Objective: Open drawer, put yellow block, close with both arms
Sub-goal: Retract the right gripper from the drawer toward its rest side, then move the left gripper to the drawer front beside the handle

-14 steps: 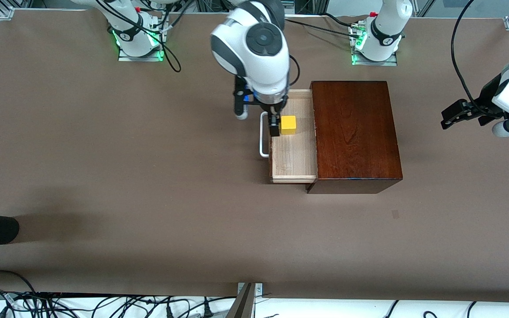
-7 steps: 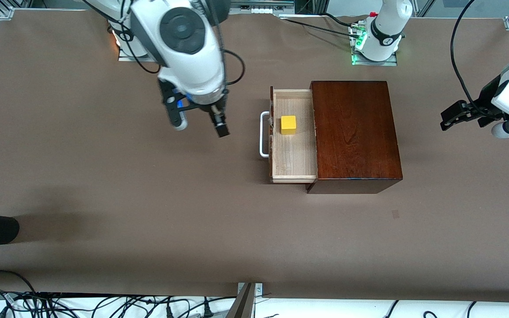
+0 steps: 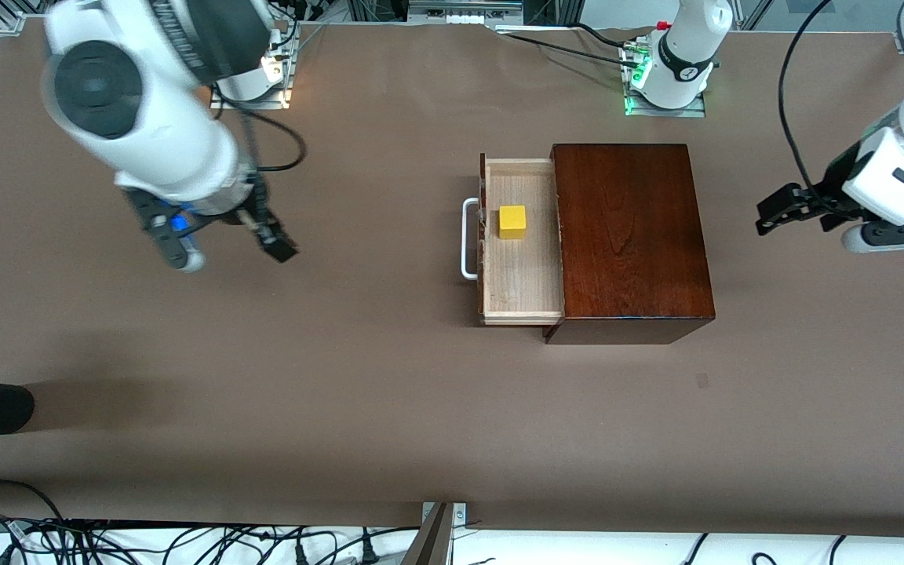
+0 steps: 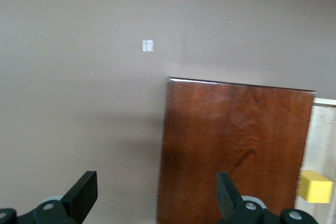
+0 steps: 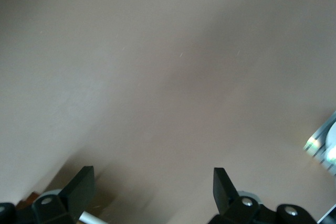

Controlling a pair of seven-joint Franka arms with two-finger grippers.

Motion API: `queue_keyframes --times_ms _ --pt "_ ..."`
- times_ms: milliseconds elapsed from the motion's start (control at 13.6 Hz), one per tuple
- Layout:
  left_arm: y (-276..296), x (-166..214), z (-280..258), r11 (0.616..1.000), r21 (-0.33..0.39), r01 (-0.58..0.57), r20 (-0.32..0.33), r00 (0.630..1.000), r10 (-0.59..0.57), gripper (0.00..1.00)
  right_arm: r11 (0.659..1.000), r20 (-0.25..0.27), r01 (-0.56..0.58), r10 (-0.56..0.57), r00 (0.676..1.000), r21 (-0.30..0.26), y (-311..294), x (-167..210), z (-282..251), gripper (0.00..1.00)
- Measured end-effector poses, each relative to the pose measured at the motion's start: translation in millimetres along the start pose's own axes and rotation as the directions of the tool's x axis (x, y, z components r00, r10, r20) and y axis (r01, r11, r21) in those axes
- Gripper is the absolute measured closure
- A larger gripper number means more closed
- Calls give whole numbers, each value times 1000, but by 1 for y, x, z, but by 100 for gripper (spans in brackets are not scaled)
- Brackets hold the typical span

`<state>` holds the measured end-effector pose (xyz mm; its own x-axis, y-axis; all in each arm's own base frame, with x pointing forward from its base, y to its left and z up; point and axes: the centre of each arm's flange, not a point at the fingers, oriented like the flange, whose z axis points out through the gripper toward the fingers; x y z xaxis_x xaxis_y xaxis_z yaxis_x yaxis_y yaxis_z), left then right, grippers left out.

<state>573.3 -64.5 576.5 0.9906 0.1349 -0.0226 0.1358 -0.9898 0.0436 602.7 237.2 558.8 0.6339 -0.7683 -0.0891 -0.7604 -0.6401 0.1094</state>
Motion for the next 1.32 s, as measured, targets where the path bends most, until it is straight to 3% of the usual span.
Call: queue_keyframes --times_ms 220,366,660,953,1099,1319 --pt "61 -21 0 997 -3 72 13 997 -72 0 985 3 172 -172 985 -17 44 62 3 0" --pt "116 -45 2 990 -1 143 23 989 -143 0 954 -5 299 -299 954 -1 78 102 7 0" --pt "209 -96 22 949 23 315 64 947 -316 0 879 -13 477 -477 879 9 126 155 12 0" --pt "282 -131 58 892 74 446 124 884 -452 0 787 -26 617 -617 787 6 151 182 7 0" --pt "315 -148 82 877 109 467 153 864 -479 5 747 -34 665 -665 746 2 155 185 4 0" --pt "351 -159 111 856 144 496 189 835 -516 37 692 -52 722 -721 691 -2 155 187 2 0"
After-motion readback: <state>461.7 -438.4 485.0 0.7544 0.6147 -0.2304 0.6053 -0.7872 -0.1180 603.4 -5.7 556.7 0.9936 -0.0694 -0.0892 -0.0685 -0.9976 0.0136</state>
